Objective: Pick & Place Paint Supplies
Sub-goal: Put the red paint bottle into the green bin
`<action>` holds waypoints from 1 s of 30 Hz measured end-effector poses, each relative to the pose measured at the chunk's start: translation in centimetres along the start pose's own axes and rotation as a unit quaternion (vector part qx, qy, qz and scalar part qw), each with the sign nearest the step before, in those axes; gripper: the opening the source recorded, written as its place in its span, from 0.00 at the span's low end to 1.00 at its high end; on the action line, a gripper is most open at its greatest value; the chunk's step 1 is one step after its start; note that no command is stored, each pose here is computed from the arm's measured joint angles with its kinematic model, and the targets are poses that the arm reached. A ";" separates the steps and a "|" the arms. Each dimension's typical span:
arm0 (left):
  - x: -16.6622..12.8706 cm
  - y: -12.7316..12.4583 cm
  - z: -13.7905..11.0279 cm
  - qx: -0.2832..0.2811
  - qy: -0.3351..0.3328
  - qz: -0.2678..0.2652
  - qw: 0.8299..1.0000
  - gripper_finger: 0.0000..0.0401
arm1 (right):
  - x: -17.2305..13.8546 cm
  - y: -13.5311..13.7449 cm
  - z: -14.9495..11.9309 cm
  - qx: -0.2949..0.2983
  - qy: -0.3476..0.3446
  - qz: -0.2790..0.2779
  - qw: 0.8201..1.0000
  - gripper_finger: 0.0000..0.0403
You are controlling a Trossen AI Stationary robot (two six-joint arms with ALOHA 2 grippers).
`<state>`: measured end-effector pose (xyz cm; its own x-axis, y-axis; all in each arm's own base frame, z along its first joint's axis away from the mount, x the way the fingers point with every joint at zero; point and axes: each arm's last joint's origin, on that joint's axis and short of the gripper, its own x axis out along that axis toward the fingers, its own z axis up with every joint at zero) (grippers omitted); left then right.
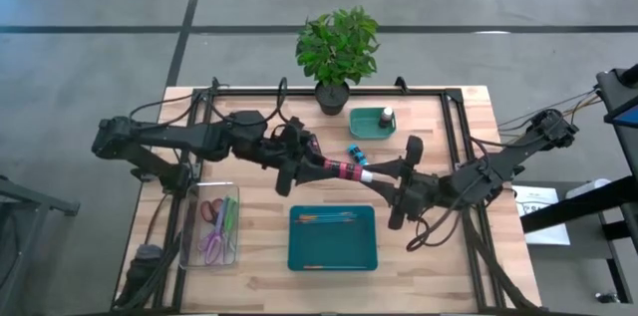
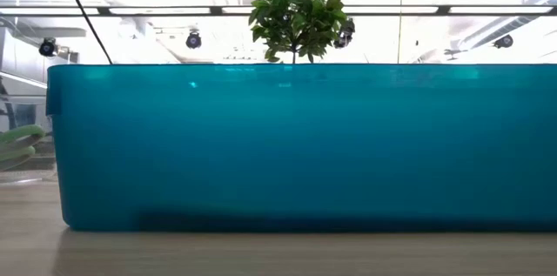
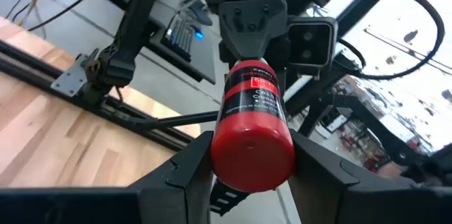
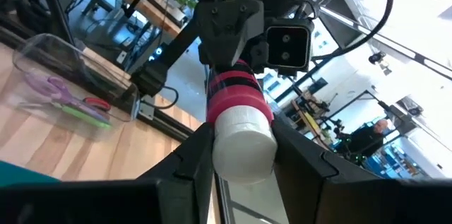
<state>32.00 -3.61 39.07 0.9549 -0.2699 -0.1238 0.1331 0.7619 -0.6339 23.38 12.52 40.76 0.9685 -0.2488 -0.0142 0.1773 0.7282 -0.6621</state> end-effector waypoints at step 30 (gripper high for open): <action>-1.9 -0.1 -2.3 0.018 0.171 -0.024 0.985 0.67 | -2.9 -2.8 -0.1 0.088 0.021 -0.034 0.995 0.27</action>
<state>29.56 -4.50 37.57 0.8027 -0.4835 -0.3492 0.1906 0.7628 -0.6179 20.05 11.17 42.59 0.9454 -0.3260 -0.0072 0.2748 0.8084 -0.5205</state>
